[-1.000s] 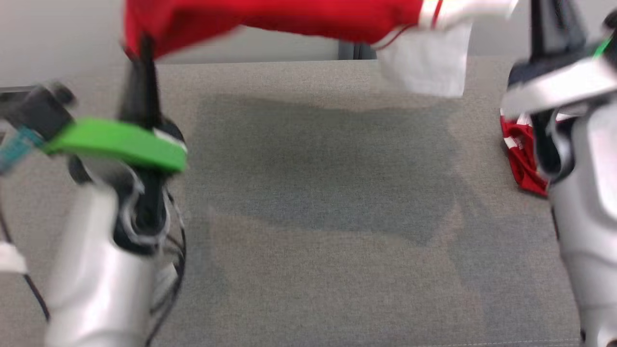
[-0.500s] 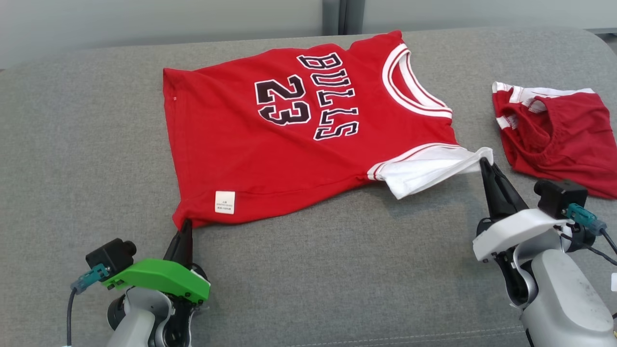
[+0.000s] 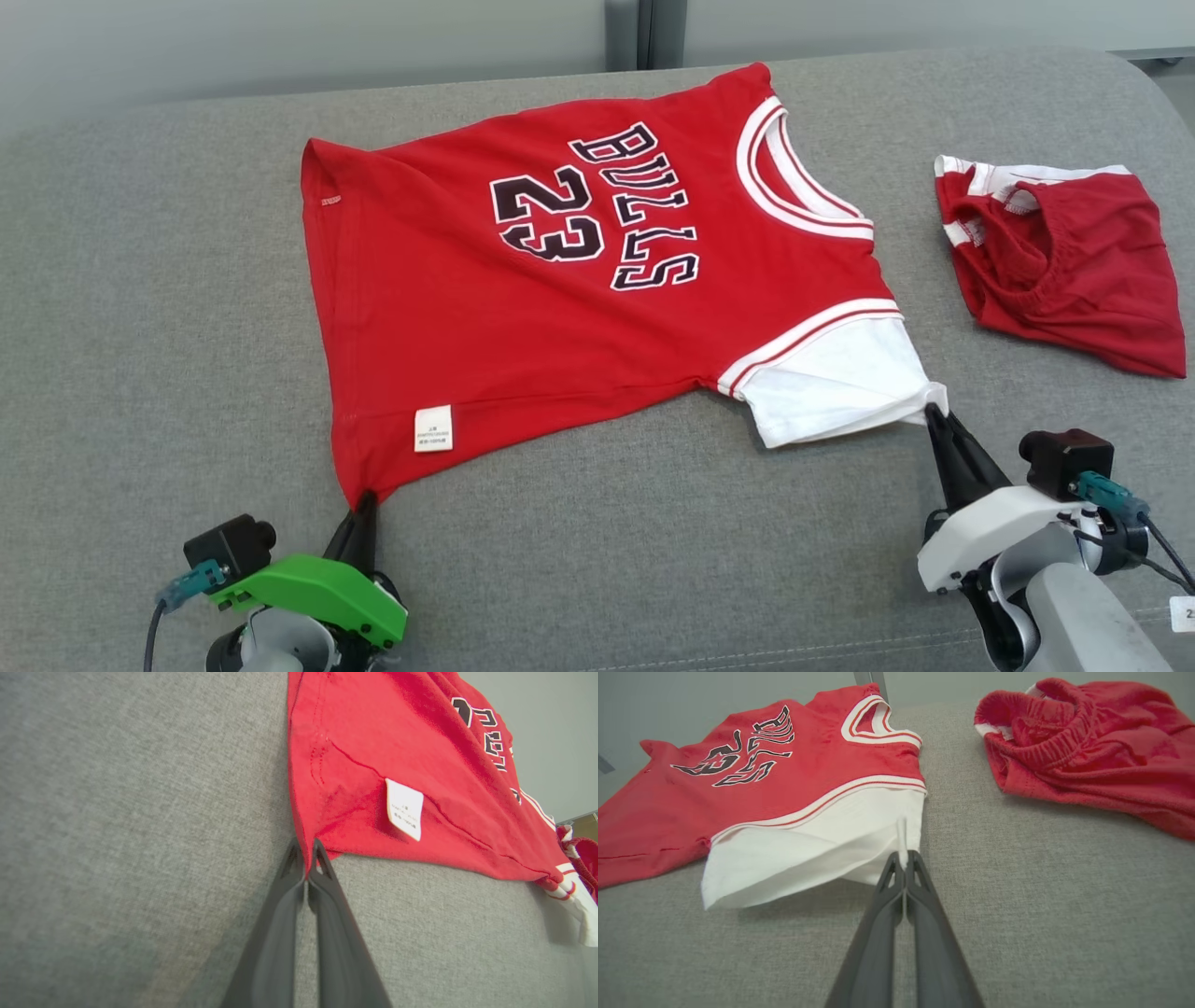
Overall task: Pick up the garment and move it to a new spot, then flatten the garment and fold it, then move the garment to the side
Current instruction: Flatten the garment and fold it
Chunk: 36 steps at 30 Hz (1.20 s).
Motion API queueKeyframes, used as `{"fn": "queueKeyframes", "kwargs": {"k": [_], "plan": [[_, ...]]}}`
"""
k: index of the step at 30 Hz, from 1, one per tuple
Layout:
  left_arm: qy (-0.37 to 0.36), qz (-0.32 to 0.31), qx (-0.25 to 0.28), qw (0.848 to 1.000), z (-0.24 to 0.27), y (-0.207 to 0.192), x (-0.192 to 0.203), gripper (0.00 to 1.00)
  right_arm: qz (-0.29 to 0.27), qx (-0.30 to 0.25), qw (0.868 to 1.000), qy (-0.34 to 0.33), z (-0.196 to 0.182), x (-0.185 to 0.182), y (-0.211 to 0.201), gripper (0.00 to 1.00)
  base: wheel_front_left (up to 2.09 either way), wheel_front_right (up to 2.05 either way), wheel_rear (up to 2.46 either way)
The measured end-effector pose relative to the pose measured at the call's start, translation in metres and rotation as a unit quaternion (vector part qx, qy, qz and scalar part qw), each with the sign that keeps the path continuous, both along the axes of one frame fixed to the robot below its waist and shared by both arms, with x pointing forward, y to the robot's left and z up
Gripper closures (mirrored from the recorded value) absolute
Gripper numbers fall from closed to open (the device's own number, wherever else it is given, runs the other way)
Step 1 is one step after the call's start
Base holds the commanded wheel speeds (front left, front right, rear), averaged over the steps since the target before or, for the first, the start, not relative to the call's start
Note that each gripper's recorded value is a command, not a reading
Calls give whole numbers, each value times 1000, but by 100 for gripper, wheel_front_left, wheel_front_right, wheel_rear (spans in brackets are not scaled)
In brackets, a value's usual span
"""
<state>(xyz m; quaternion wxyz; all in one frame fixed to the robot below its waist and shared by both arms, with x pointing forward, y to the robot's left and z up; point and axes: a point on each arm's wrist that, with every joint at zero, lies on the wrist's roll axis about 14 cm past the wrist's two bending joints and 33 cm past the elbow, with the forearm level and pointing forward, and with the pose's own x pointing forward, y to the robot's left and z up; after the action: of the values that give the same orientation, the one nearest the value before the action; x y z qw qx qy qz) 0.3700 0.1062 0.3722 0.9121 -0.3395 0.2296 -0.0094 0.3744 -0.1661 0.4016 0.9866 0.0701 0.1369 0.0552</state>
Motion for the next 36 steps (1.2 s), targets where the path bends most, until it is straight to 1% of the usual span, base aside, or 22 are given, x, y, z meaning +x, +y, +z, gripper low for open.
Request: {"fn": "queueKeyframes", "kwargs": {"k": [1, 2, 3, 4, 5, 6, 7, 8, 12, 17, 19, 23, 28, 36], "plan": [[3, -1, 1, 1000, -2, 0, -2, 100, 2, -2, 1000, 3, -2, -1, 1, 77, 0, 0, 0], [6, -3, 1, 1000, -4, 0, -4, 100, 8, -4, 1000, 6, -3, -2, 3, 62, 0, 0, 0], [9, -2, 1, 1000, -6, 1, -6, 100, 13, -6, 1000, 8, -5, -3, 5, 41, 0, 0, 0], [10, -2, 1, 1000, -7, 1, -6, 84, 18, -9, 1000, 10, -6, -4, 7, 0, 0, 0, 0], [10, -2, 0, 1000, -7, 1, -7, 69, 24, -14, 1000, 10, -7, -5, 9, 0, 0, 0, 0], [9, 1, -3, 1000, -7, 2, -7, 18, 28, -18, 999, 10, -6, -5, 9, 0, 0, 0, 0], [7, 1, -5, 1000, -6, 2, -7, 4, 29, -21, 999, 9, -6, -5, 8, 0, 0, 0, 0], [6, 3, -6, 1000, -6, 2, -7, 0, 30, -24, 999, 9, -6, -5, 8, 0, 0, 0, 0], [-8, 15, -13, 1000, 0, 7, -3, 0, 27, -27, 999, 9, -6, -11, 3, 0, 0, 0, 0], [-33, 26, -18, 999, 13, 13, 3, 0, 15, -31, 999, 18, -11, -28, -7, 0, 0, 0, 0], [-45, 31, -17, 998, 18, 18, 6, 0, 2, -28, 999, 16, -9, -32, -14, 0, 0, 0, 0], [-61, 31, -8, 998, 27, 24, 11, 0, -44, -8, 999, -11, 8, -29, -34, 0, 0, 0, 0], [-65, 6, 9, 998, 27, 17, 12, 0, -59, -1, 997, -48, 30, -21, -40, 0, 0, 0, 0], [-65, -40, 48, 996, 22, 2, 20, 0, -57, -1, 996, -75, 45, -8, -40, 0, 0, 0, 0]]}}
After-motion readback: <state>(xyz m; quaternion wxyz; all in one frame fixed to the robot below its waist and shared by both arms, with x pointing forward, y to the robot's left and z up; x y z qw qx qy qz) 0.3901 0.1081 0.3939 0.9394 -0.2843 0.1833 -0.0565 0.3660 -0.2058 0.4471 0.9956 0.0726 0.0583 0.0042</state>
